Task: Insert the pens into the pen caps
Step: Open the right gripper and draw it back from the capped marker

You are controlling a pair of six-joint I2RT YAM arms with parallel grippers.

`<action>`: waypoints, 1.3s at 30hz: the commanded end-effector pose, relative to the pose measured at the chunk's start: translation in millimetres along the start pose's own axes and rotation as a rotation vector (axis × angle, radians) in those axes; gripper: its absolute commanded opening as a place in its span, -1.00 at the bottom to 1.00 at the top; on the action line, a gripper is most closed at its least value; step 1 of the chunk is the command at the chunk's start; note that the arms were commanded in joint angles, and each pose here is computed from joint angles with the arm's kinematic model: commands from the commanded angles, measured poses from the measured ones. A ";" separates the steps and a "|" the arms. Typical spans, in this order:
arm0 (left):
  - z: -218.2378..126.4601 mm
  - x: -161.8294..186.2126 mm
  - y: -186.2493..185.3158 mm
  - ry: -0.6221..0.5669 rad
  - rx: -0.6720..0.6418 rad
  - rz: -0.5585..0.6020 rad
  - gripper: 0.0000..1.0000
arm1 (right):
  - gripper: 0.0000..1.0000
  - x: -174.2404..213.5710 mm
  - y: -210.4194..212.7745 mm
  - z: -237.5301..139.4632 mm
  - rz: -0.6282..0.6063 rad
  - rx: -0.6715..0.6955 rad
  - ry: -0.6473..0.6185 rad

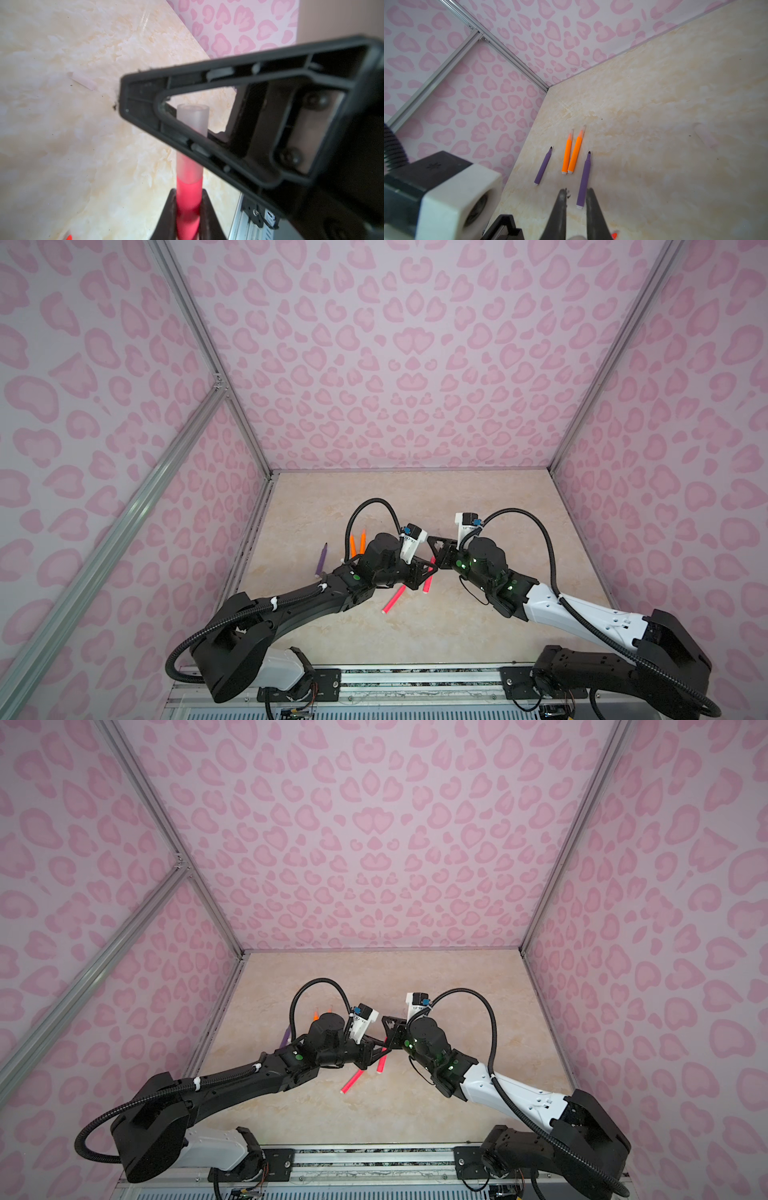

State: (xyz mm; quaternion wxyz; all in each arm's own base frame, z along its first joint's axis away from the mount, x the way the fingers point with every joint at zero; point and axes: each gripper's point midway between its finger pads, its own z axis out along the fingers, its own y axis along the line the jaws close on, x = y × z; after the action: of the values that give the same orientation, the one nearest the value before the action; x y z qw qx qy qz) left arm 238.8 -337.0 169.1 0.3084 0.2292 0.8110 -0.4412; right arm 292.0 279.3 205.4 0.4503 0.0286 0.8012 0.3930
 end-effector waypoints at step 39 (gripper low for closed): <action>-73.5 -50.0 98.1 -0.306 -0.497 -0.124 -0.92 | -1.00 70.5 15.5 3.4 -0.082 0.211 0.095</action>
State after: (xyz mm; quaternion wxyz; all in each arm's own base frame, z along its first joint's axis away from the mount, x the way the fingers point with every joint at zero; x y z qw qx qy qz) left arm 229.7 -280.8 154.5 0.2770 0.1972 0.8477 -0.4071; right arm 269.2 327.0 188.9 0.4635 0.0638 0.8253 0.3160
